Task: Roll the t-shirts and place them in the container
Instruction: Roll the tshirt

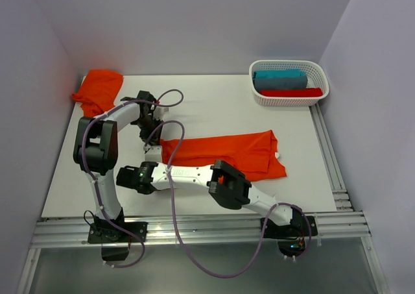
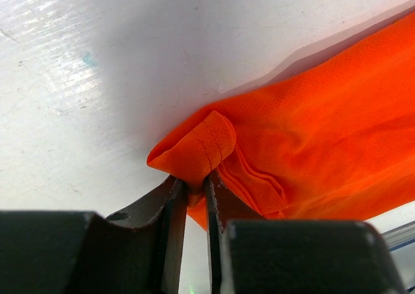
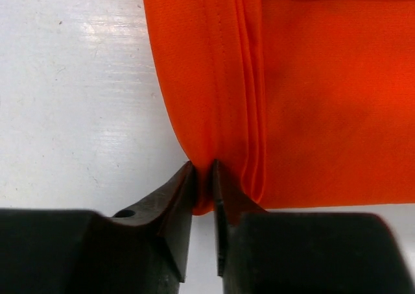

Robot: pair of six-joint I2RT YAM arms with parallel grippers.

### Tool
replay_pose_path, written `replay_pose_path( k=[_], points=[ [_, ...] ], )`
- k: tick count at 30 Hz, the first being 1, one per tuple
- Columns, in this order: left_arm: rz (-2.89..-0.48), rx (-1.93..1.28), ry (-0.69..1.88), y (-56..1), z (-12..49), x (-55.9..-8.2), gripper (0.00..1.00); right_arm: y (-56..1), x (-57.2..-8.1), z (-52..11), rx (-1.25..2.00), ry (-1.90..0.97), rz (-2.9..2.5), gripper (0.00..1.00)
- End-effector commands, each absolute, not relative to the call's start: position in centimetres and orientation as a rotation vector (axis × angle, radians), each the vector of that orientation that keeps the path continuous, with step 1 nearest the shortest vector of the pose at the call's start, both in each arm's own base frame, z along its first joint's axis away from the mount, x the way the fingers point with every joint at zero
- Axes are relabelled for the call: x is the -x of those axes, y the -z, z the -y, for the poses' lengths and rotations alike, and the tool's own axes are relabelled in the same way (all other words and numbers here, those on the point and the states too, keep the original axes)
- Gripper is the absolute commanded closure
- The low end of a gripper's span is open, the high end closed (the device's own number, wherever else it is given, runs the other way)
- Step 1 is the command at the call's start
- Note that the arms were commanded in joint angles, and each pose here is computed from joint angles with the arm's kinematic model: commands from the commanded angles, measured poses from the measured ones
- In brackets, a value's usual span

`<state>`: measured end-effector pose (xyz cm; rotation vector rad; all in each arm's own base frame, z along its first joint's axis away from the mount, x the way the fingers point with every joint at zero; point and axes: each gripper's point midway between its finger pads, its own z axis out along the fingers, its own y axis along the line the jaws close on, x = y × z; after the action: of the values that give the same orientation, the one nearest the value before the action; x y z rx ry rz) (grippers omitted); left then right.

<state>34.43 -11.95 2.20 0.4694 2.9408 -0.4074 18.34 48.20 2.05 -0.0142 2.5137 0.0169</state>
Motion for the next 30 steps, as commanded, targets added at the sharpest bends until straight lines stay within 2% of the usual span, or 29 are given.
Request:
replay_pose_path(
  k=[1, 3, 4, 8, 9, 10, 16, 19, 30],
  points=[
    [-2.909, -0.459, 0.355, -3.6, 11.7, -35.3, 0.78, -1.5, -17.4, -48.4, 0.008, -0.067, -2.563, 0.78],
    [-2.907, -0.458, 0.346, -3.7, 11.7, -35.5, 0.78, -1.1, -17.1, -48.1, -0.009, -0.112, -2.586, 0.83],
    [-2.905, -0.458, 0.341, -3.8, 11.7, -35.6, 0.78, -2.7, -17.4, -49.6, -0.047, -0.247, -2.568, 0.88],
    [-2.897, -0.461, 0.332, -4.1, 11.6, -35.9, 0.76, -3.4, -17.3, -50.2, -0.153, -0.527, -2.581, 0.92],
    [-2.888, -0.466, 0.334, -4.4, 11.7, -36.0, 0.73, -1.8, -16.9, -48.8, -0.162, -0.519, -2.599, 0.92],
    [-2.882, -0.466, 0.336, -4.6, 11.7, -36.1, 0.69, -3.6, -17.3, -50.0, -0.202, -0.644, -2.559, 0.93],
    [-2.842, -0.477, 0.395, -6.2, 12.6, -37.0, 0.51, -4.0, -17.7, -49.9, -0.315, -0.86, -2.523, 0.94],
    [-2.825, -0.484, 0.431, -7.2, 13.1, -37.3, 0.47, -4.1, -17.8, -50.1, -0.369, -0.955, -2.503, 0.95],
    [-2.806, -0.455, 0.523, -8.8, 11.1, -36.6, 0.42, -3.6, -18.4, -49.2, -0.483, -1.045, -2.47, 0.96]
  ],
)
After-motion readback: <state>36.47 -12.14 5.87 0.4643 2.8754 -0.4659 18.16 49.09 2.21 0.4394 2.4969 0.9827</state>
